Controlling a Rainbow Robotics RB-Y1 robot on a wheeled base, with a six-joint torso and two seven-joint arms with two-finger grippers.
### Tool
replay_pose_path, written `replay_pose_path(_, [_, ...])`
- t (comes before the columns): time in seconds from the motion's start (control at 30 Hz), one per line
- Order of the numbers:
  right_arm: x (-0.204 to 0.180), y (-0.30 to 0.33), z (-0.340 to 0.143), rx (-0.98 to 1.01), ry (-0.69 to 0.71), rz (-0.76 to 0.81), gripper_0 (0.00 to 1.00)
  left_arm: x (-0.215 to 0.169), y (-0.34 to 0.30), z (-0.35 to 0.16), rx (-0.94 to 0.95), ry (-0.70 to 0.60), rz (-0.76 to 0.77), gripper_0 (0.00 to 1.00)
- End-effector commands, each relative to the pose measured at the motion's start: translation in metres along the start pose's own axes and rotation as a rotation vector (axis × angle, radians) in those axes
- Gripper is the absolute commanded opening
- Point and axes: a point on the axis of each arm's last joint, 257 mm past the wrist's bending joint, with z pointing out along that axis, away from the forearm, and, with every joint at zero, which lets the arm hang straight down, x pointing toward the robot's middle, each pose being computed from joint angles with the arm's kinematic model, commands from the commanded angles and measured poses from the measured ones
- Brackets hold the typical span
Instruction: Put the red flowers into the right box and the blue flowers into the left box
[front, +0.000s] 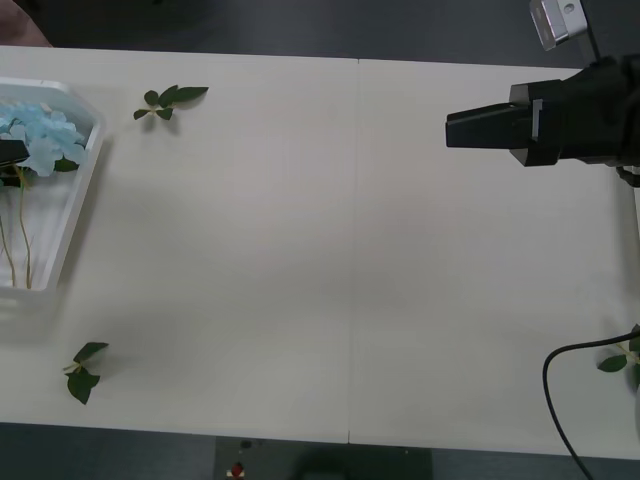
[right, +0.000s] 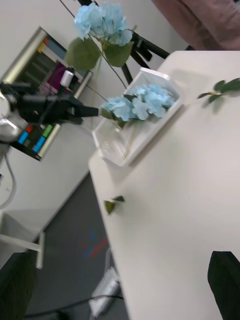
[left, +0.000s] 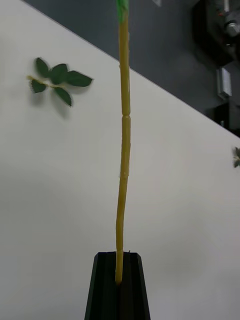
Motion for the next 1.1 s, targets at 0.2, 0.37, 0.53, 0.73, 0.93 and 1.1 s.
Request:
replay_pose_path(0.2, [0.016,-0.043,-0.051,0.184,0.148,-0.291,1.0,0.001,0.108,-0.057,-0.287,0.096,0.159,0.0])
replay_pose_path(0.37, [0.029,-0.069,-0.074,0.192,0.187,-0.386,1.0,0.01,0.161,-0.081,-0.419,0.14,0.191,0.0])
replay_pose_path(0.53, [0.036,-0.089,-0.099,0.209,0.226,-0.522,1.0,0.01,0.202,-0.105,-0.508,0.146,0.2,0.0])
replay_pose_path(0.73, [0.044,-0.098,-0.126,0.225,0.294,-0.625,1.0,0.015,0.225,-0.113,-0.55,0.158,0.194,0.0])
replay_pose_path(0.93, [0.054,-0.1,-0.153,0.23,0.341,-0.593,1.0,0.016,0.234,-0.109,-0.584,0.155,0.216,0.24])
replay_pose_path(1.1, [0.059,-0.098,-0.164,0.226,0.36,-0.576,1.0,0.017,0.233,-0.107,-0.574,0.153,0.211,0.39])
